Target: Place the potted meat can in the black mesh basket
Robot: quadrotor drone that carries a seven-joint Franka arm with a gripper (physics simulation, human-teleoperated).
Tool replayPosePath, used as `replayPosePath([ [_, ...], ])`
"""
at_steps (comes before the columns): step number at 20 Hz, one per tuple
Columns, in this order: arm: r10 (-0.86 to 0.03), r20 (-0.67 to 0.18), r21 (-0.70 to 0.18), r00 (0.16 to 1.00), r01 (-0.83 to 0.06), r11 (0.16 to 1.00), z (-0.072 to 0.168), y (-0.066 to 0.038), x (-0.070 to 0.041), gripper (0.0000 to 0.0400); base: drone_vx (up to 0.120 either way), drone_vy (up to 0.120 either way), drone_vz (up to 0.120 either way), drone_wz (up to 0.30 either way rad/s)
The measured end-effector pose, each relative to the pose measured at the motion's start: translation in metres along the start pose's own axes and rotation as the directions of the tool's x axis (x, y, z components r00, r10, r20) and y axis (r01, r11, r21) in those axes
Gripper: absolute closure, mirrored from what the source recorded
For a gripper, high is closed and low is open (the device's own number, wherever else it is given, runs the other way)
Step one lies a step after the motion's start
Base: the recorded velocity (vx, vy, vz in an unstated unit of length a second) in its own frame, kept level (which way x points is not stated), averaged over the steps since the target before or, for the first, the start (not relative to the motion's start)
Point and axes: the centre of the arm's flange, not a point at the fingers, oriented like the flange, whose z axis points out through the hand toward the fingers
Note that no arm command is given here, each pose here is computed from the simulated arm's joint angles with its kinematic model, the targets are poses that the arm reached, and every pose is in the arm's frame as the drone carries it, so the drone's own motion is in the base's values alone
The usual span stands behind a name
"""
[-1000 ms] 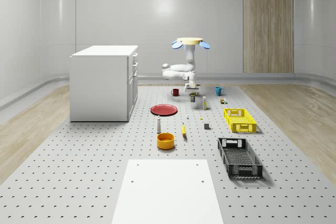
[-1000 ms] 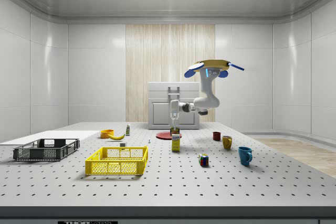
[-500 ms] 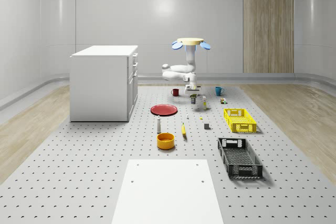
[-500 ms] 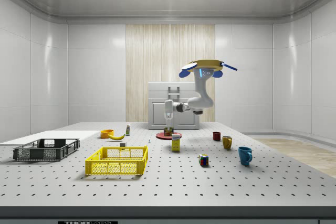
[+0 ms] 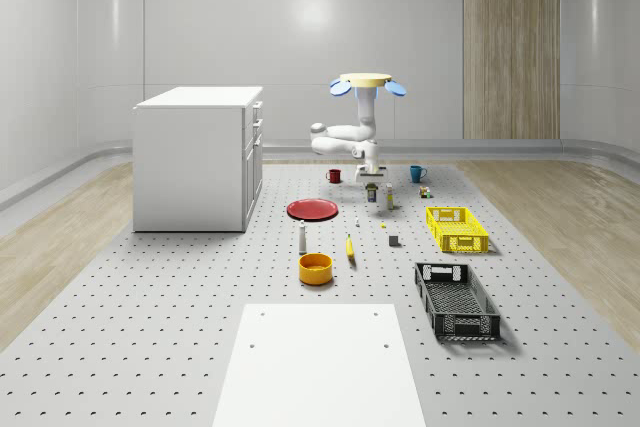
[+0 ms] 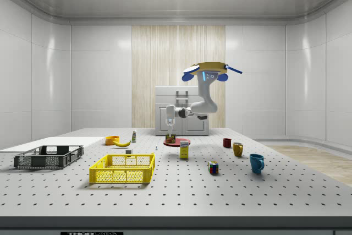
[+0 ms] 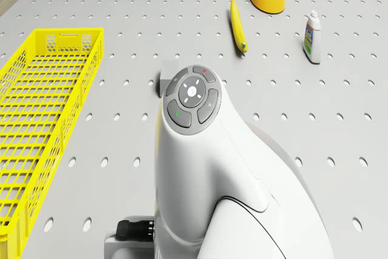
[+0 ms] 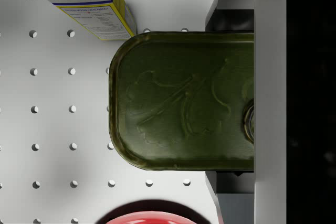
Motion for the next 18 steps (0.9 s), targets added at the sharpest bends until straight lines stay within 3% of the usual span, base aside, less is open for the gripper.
replayPosePath([
  [18,0.0,0.0,0.0,1.0,0.0,1.0,0.0,0.0,0.0,0.0107,0.12,0.12,0.0,0.0],
])
